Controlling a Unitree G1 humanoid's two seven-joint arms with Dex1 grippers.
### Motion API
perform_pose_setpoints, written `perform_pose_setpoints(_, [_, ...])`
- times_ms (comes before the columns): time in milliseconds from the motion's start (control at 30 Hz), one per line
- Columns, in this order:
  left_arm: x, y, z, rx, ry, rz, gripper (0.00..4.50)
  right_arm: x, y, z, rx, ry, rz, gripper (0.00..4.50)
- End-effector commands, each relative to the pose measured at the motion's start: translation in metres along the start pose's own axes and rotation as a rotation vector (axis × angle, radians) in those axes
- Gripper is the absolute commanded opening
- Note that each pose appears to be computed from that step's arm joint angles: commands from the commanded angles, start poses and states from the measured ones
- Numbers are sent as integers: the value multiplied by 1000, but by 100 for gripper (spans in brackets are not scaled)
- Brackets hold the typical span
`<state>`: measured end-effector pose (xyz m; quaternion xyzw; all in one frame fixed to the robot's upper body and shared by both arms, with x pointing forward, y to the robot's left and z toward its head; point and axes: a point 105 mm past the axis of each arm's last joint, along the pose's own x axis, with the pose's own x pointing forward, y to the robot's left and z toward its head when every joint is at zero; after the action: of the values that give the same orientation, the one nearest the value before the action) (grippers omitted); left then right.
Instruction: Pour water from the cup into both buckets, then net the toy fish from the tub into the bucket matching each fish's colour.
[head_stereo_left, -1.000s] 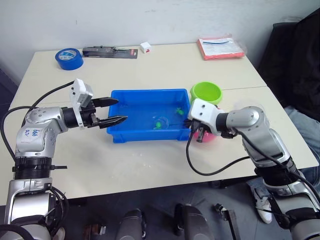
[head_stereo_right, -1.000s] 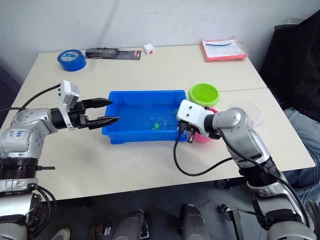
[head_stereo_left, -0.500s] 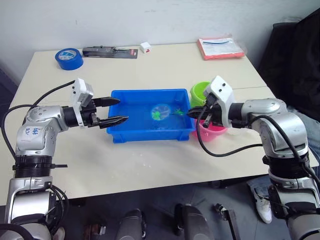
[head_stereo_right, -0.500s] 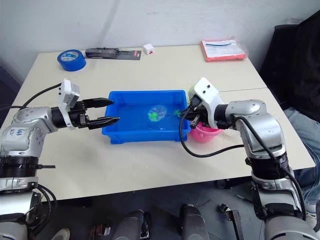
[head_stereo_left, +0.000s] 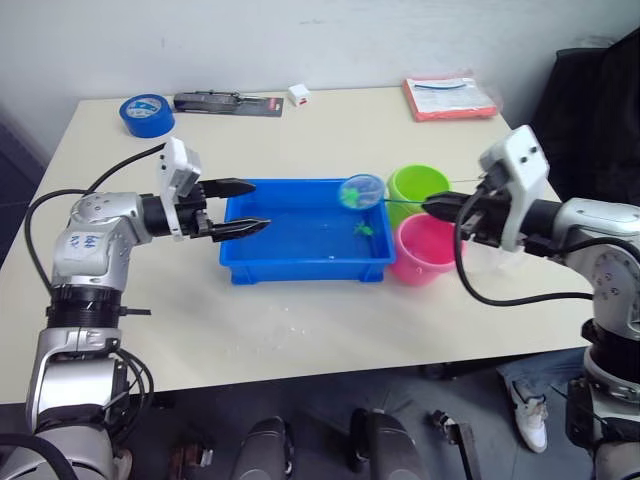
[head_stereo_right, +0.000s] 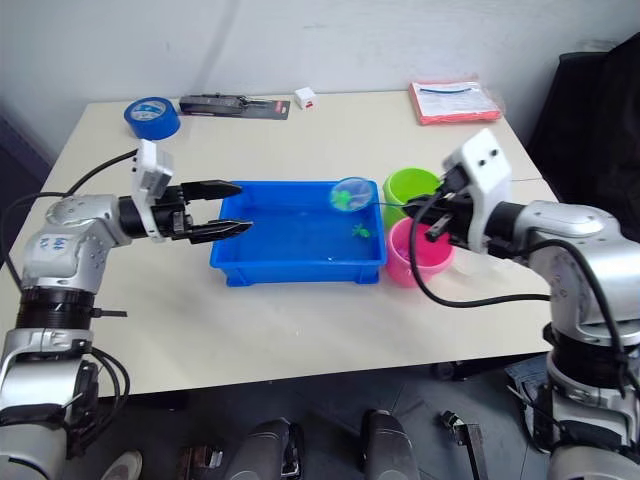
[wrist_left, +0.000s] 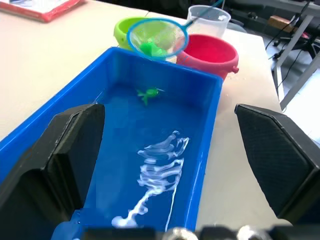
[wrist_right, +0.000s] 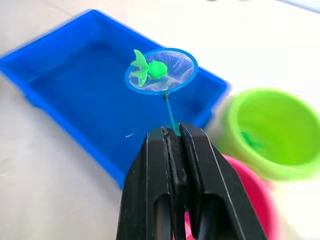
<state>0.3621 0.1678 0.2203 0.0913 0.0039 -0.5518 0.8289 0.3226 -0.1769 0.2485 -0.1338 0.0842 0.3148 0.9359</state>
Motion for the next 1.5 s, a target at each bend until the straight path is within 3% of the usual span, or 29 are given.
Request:
perform_pose_setpoints(33, [6, 3, 11, 62, -23, -15, 448, -14, -20, 10, -34, -41, -118, 78])
perform_pose_setpoints(300, [15, 6, 13, 80, -42, -32, 448, -16, -56, 4, -98, -8, -319, 78])
perform_pose_setpoints(433, [14, 6, 12, 79, -37, -31, 448, -14, -64, -4, -222, 52, -381, 78])
perform_pose_setpoints(533, [12, 7, 11, 76, -32, -27, 448, -11, -63, -8, -323, 83, -382, 78])
perform_pose_setpoints(1067, [11, 6, 8, 68, -26, -19, 448, 0, -36, -8, -1320, 224, -334, 78])
perform_pose_setpoints(1333, [11, 5, 6, 63, -28, -16, 448, 2, -36, -15, -1590, 283, -321, 78])
perform_pose_setpoints(1500, [9, 4, 6, 61, -28, -11, 448, 3, -39, -19, -1640, 307, -325, 78])
